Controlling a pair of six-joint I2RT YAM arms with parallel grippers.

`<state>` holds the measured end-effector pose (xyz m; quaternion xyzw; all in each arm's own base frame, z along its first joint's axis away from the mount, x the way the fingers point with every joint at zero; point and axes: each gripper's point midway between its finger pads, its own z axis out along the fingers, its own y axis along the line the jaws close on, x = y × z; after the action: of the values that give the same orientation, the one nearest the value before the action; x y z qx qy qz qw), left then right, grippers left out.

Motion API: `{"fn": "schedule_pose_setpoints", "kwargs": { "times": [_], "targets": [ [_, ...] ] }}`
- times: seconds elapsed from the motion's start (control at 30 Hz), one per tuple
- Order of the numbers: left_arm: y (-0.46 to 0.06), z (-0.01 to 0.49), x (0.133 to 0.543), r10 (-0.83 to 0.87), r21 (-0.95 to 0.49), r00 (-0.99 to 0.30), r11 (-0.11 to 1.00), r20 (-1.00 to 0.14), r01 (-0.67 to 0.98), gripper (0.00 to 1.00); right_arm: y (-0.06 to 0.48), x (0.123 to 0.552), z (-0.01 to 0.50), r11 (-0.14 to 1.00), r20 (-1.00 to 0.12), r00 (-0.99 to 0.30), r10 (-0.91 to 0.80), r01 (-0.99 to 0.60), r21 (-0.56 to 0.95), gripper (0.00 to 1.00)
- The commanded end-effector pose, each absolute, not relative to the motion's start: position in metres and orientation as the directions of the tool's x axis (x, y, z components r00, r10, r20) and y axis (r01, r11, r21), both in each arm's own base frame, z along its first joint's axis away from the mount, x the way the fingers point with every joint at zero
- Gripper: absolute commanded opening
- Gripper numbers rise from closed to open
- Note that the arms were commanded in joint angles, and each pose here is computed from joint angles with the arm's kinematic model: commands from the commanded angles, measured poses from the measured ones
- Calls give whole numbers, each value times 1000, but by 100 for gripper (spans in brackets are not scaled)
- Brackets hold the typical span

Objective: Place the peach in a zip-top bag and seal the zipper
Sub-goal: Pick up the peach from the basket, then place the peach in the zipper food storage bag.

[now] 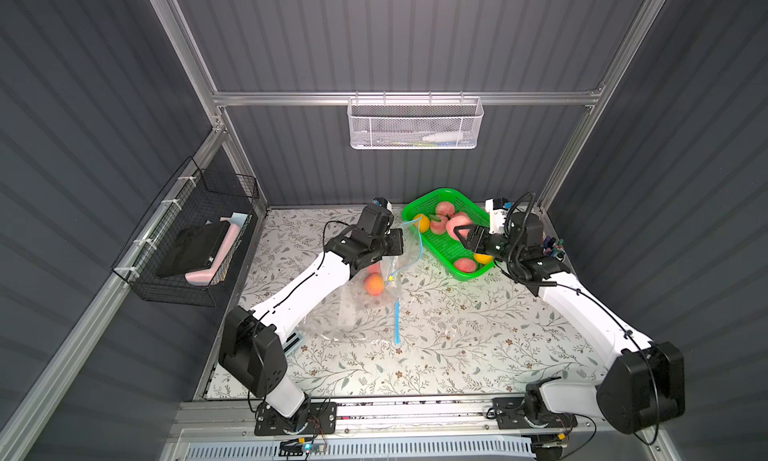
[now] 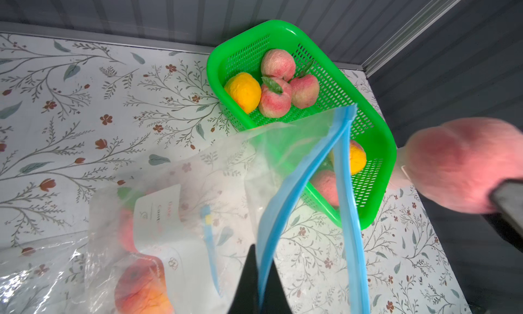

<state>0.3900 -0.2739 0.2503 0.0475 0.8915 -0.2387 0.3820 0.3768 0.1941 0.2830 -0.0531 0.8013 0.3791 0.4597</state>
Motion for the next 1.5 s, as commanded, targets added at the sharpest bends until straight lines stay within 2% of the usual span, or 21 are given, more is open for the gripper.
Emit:
{"fn": "schedule_pose_setpoints", "kwargs": {
  "times": [0.0,0.17,0.3,0.6,0.77,1.0,1.17,1.33,1.47],
  "targets": [
    [-265,275,390,-169,-427,-664,870,-728,247,0,229,351,315,561,-812,-536,231,-608,561,59],
    [-269,283,388,-158,-435,-681,863,-715,257,0,267,327,344,407,-850,-494,184,-749,523,59],
    [-266,293,383,-147,-430,-689,865,-710,258,0,287,320,352,338,-866,-477,151,-798,499,59],
    [-260,321,373,-107,-399,-673,868,-732,295,0,312,319,338,305,-871,-482,92,-819,486,59],
    [-260,325,373,-85,-381,-660,868,-746,320,0,315,318,328,323,-877,-479,46,-823,467,59],
    [-260,318,374,-120,-399,-628,858,-769,325,0,307,329,321,438,-883,-468,-28,-800,410,59],
    [-265,317,378,-83,-377,-626,857,-775,353,0,307,331,328,453,-894,-447,-43,-806,381,60],
    [-268,320,381,-98,-384,-607,850,-788,362,0,302,338,309,534,-875,-462,-141,-780,326,60],
    [-266,310,390,-90,-359,-612,873,-785,331,0,304,326,310,504,-880,-435,-191,-812,293,60]
  ]
}}
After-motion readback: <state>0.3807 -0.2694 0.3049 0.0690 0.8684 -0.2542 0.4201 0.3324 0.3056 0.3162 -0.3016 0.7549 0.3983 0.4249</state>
